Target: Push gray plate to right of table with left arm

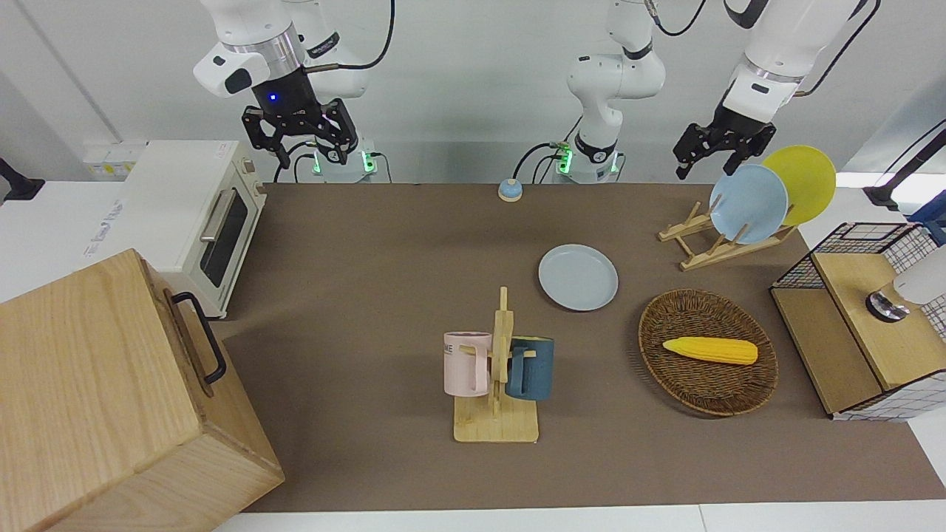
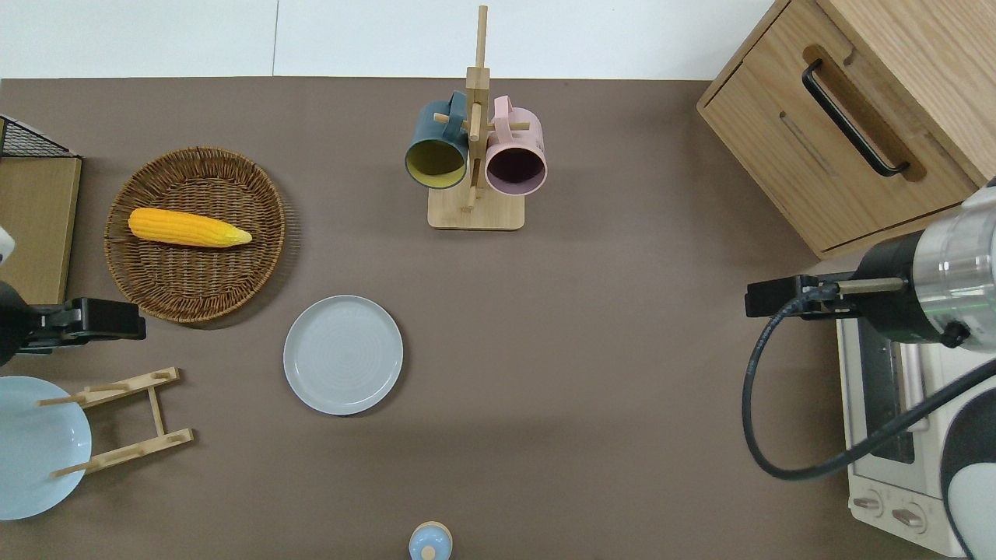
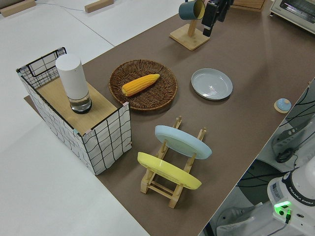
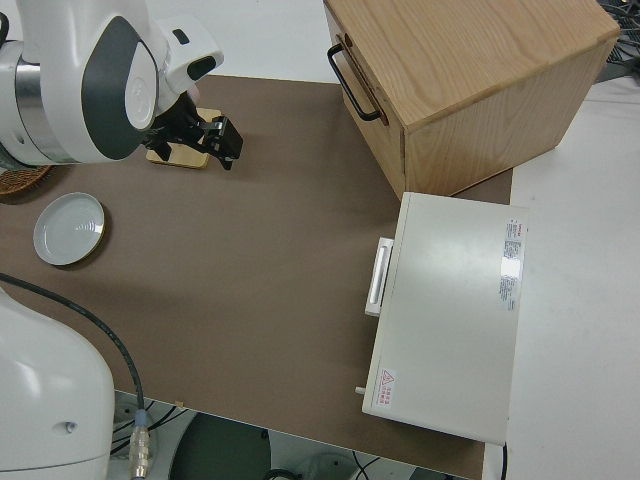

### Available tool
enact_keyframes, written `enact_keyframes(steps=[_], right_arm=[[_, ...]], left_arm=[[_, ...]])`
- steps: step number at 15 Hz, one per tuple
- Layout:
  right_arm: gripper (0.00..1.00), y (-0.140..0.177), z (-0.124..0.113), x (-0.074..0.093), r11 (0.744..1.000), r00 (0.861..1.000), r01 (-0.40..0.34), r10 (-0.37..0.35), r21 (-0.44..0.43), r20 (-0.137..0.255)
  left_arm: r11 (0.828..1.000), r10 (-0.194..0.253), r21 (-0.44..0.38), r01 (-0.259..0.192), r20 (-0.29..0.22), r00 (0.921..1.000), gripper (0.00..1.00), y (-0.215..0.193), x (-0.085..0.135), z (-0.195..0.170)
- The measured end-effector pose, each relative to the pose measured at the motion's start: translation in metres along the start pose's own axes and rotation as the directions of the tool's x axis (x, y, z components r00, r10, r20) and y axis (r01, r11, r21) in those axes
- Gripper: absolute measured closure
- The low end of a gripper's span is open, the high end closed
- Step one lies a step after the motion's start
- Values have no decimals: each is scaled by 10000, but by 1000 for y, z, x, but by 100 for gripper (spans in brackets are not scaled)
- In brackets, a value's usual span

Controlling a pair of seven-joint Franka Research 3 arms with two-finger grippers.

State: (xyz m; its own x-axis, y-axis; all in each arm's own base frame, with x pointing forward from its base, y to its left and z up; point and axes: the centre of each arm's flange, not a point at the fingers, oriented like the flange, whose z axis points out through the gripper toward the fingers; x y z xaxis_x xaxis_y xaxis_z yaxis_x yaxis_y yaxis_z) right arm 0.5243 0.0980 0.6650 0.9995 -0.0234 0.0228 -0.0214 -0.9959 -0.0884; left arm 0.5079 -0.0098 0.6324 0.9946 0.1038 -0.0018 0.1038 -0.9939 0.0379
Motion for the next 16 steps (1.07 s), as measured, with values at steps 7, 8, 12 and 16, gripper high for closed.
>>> enact_keyframes(steps=[7, 8, 12, 16], right_arm=[[0, 0, 0, 0, 10000, 10000, 0, 0, 0, 0], [0, 0, 0, 0, 10000, 10000, 0, 0, 0, 0], [0, 0, 0, 0, 10000, 10000, 0, 0, 0, 0], [0, 0, 0, 0, 10000, 10000, 0, 0, 0, 0]], left_arm=[[10000, -2, 1, 2, 13, 10000, 0, 0, 0, 1], [10000, -3, 3, 3, 28, 10000, 0, 0, 0, 1], [10000, -15, 38, 14, 308, 9995, 0, -1, -1, 15], [9999, -29, 147, 15, 1004, 9949, 0, 1, 8, 69]])
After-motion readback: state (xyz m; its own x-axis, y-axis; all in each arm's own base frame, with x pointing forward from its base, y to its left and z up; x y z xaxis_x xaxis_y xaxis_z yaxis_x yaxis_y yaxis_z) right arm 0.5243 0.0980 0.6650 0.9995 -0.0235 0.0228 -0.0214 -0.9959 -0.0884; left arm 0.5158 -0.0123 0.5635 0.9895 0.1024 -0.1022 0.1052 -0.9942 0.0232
